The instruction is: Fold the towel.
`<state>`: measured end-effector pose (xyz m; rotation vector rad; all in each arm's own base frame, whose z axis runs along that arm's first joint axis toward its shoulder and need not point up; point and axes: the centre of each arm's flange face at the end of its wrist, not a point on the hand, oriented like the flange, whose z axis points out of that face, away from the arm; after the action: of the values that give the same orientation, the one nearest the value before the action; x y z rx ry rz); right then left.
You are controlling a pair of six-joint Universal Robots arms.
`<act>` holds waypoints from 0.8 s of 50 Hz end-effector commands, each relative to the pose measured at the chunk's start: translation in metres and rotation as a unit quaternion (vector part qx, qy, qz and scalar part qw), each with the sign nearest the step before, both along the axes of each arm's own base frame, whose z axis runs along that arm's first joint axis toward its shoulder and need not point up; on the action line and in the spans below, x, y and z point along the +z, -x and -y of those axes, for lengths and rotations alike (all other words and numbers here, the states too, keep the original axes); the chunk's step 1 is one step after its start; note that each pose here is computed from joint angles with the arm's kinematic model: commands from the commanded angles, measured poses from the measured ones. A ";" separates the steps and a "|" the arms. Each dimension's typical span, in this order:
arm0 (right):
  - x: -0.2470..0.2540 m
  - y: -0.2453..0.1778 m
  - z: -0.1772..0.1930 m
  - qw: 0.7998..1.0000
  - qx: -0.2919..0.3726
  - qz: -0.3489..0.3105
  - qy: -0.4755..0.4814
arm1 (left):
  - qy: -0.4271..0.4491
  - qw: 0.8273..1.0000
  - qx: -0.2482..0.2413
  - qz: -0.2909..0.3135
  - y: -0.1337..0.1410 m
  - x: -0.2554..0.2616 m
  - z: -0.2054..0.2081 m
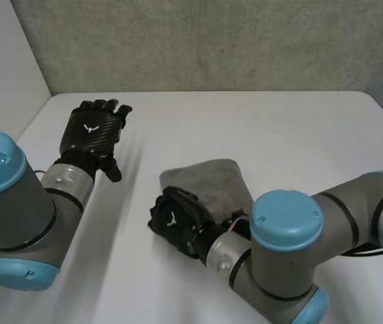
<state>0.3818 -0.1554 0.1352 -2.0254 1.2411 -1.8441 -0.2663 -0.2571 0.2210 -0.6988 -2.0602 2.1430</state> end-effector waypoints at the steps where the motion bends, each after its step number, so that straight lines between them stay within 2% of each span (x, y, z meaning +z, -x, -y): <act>1: 0.006 0.012 0.011 0.998 -0.059 0.015 -0.031 | 0.004 1.000 -0.012 -0.026 0.007 0.010 -0.003; 3: 0.029 0.023 0.028 0.988 -0.107 0.078 -0.082 | 0.007 0.999 -0.021 -0.034 0.014 0.013 -0.004; 4: 0.029 0.023 0.028 0.988 -0.107 0.079 -0.082 | 0.007 0.999 -0.021 -0.034 0.014 0.013 -0.004; 6: 0.055 0.037 0.041 0.966 -0.149 0.156 -0.145 | 0.007 0.998 -0.033 -0.046 0.024 0.015 -0.005; 7: 0.055 0.037 0.041 0.966 -0.149 0.156 -0.145 | 0.007 0.998 -0.033 -0.046 0.024 0.015 -0.005; 9: 0.074 0.051 0.050 0.933 -0.181 0.224 -0.214 | -0.010 0.997 -0.052 -0.063 0.039 0.011 -0.009; 10: 0.074 0.051 0.050 0.933 -0.181 0.224 -0.214 | -0.010 0.997 -0.052 -0.063 0.039 0.011 -0.009; 11: 0.077 0.058 0.058 0.915 -0.201 0.247 -0.246 | -0.024 0.995 -0.060 -0.069 0.045 0.009 -0.012; 12: 0.077 0.058 0.058 0.915 -0.201 0.247 -0.246 | -0.025 0.995 -0.060 -0.069 0.045 0.009 -0.012; 14: 0.077 0.077 0.076 0.879 -0.251 0.270 -0.303 | -0.066 0.992 -0.072 -0.081 0.057 -0.001 -0.019; 15: 0.077 0.077 0.076 0.878 -0.252 0.270 -0.304 | -0.066 0.992 -0.072 -0.081 0.058 -0.001 -0.019; 17: 0.076 0.091 0.091 0.858 -0.286 0.268 -0.331 | -0.114 0.986 -0.085 -0.093 0.071 -0.013 -0.027; 23: 0.058 0.095 0.106 0.848 -0.312 0.241 -0.353 | -0.186 0.975 -0.088 -0.089 0.085 -0.041 -0.034; 27: 0.040 0.090 0.114 0.849 -0.320 0.212 -0.363 | -0.230 0.969 -0.057 -0.069 0.086 -0.074 -0.033; 31: 0.022 0.086 0.115 0.858 -0.322 0.178 -0.358 | -0.241 0.968 -0.036 -0.052 0.083 -0.092 -0.032; 36: 0.004 0.080 0.112 0.894 -0.302 0.106 -0.313 | -0.257 0.966 -0.023 -0.034 0.079 -0.106 -0.035; 40: 0.008 0.077 0.107 0.899 -0.295 0.101 -0.308 | -0.244 0.968 -0.029 -0.043 0.081 -0.093 -0.036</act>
<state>0.2998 -0.2696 0.1439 -1.0427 2.2087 -1.4716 -0.3470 -0.2233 0.1173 -0.5747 -2.3682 1.4777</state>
